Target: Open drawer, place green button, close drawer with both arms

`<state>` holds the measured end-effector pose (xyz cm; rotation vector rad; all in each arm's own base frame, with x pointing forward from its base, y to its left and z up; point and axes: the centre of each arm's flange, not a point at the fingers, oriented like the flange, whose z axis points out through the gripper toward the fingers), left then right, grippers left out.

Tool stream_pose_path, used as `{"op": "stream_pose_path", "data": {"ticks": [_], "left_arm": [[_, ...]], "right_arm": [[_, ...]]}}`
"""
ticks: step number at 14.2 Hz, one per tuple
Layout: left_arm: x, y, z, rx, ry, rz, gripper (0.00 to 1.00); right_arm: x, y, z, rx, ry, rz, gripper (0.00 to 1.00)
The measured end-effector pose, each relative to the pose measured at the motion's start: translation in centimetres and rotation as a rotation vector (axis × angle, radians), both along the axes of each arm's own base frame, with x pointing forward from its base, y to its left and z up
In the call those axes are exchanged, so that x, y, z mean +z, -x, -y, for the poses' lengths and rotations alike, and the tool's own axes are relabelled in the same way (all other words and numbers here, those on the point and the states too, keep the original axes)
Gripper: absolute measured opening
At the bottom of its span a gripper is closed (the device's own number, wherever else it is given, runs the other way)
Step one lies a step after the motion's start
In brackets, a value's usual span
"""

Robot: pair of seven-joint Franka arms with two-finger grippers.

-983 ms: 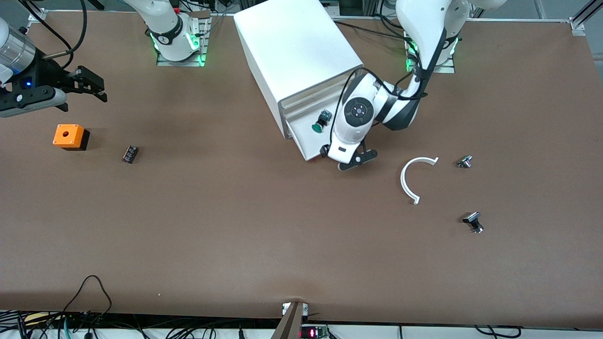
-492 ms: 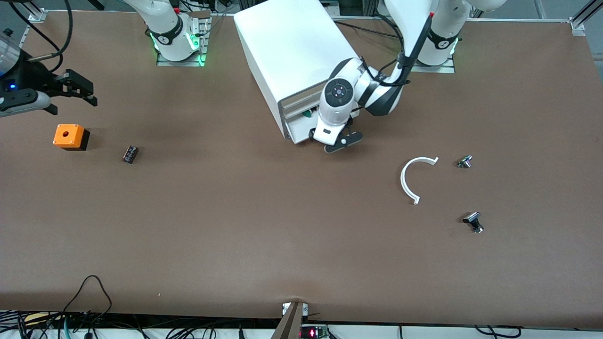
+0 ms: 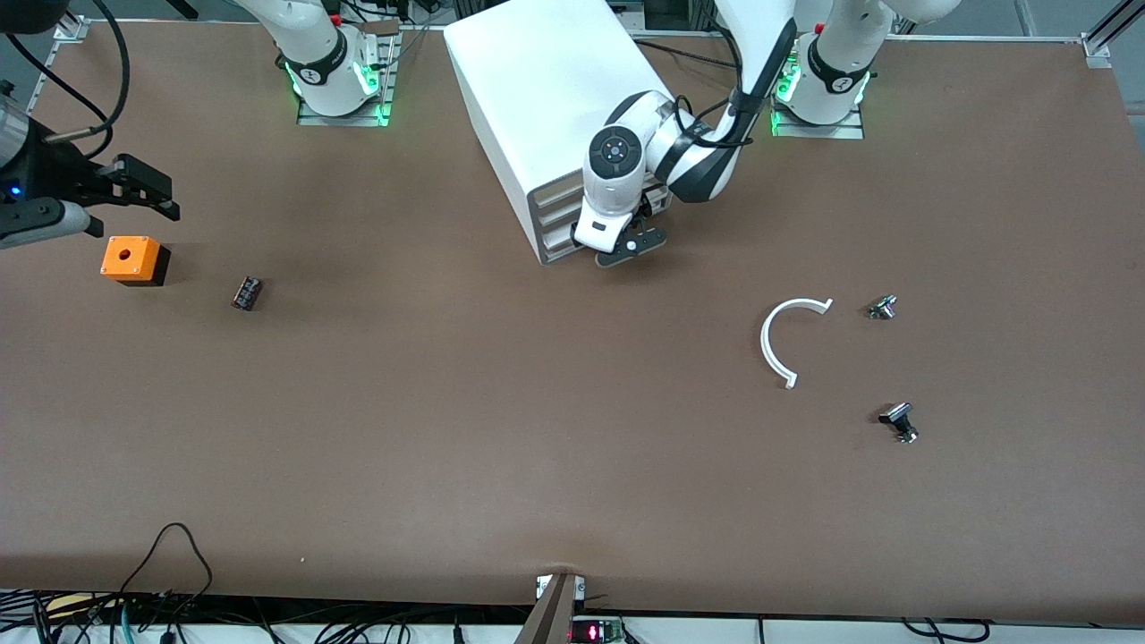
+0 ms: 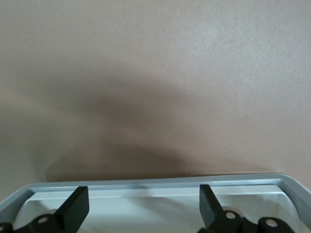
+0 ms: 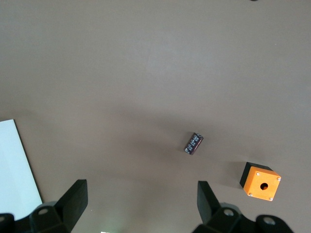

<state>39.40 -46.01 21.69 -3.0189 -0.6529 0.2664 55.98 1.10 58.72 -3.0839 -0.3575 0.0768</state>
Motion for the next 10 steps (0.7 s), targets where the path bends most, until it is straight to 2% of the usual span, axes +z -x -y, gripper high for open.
{"op": "stream_pose_path", "data": {"ticks": [3, 6, 8, 10], "left_arm": [[0.0, -0.1, -0.1, 0.003, 0.001, 0.001, 1.0], [1.0, -1.2, -0.7, 0.029, 0.015, 0.017, 1.0], [2.7, -4.0, -2.5, 0.082, 0.039, 0.042, 1.0], [5.6, -8.2, -5.7, 0.141, 0.061, 0.098, 1.0]], "right_arm": [[-0.1, 0.0, -1.0, 0.019, 0.001, -0.024, 1.0], [0.6, 0.0, -1.1, 0.021, 0.001, -0.012, 1.0], [0.6, -0.1, -1.1, 0.021, 0.001, -0.011, 1.0], [0.5, -0.1, -1.1, 0.02, 0.002, -0.013, 1.0]]}}
